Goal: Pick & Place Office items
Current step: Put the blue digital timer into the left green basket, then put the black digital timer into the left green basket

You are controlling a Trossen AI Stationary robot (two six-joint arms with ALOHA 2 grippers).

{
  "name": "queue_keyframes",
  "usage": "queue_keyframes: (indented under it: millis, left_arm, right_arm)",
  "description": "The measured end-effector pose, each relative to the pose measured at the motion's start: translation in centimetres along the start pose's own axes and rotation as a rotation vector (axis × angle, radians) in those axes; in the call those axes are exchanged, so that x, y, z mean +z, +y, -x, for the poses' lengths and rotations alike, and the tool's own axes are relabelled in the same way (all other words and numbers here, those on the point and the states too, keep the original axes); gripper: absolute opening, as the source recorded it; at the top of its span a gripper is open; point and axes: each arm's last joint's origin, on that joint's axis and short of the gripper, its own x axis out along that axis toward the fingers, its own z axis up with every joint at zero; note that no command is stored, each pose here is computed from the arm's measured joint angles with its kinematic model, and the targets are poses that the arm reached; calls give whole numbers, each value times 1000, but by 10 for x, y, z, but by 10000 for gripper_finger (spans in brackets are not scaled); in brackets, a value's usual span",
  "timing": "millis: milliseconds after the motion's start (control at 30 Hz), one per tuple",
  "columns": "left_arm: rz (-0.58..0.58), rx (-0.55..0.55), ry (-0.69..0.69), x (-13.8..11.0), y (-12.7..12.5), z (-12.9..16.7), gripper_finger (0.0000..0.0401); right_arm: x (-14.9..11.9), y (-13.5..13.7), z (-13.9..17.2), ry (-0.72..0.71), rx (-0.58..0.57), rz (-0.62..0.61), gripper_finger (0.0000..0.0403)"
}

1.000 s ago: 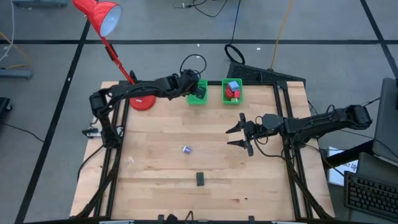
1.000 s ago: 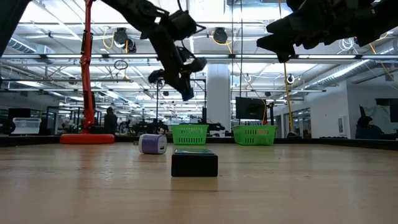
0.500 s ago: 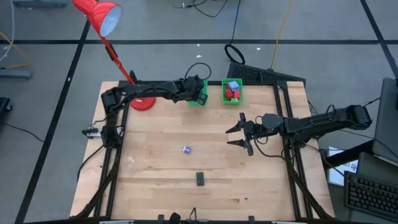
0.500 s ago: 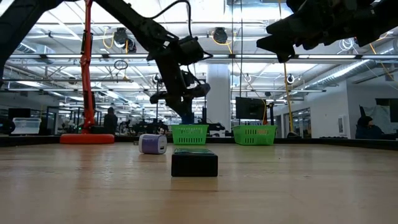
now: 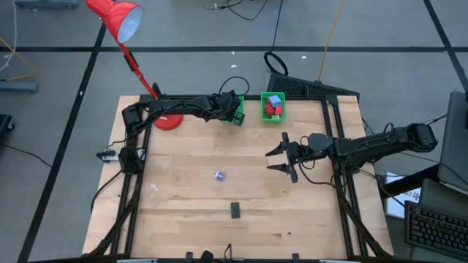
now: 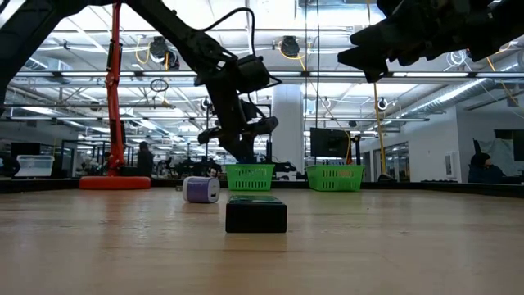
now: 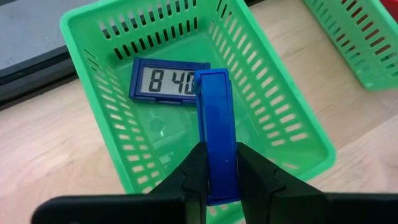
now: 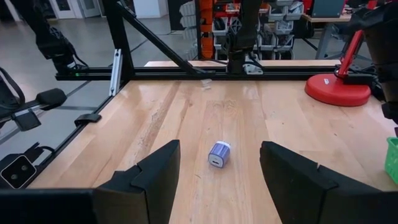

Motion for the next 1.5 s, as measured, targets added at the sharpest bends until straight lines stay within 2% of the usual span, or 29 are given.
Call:
queue_keyframes:
  millis: [133,400,633,833,1033,1200,1367,1500]
  left_arm:
    - [-2,-1,-1,0,0,0,65]
    - [-36,-4,1,-2,-3,1,144]
    - [-107,-20,6,-1,-2,5,182]
    - [-116,-92,-28,7,-8,40,192]
    - [-232,-143,-187,0,-36,103,186]
    - [-365,-177,-297,-31,-70,155,170]
    - [-519,-249,-333,-84,-109,188,151]
    - [-595,-339,-327,-126,-130,212,138]
  right_arm:
    - [0,0,0,0,0,0,210]
    - [0,0,0,0,2,0,210]
    - [0,0,0,0,2,0,210]
    - [0,0,0,1,1,3,210]
    - [0,0,0,1,0,3,210]
    - [0,0,0,3,0,3,210]
    - [0,0,0,3,0,3,210]
    - [0,0,0,3,1,-2,210]
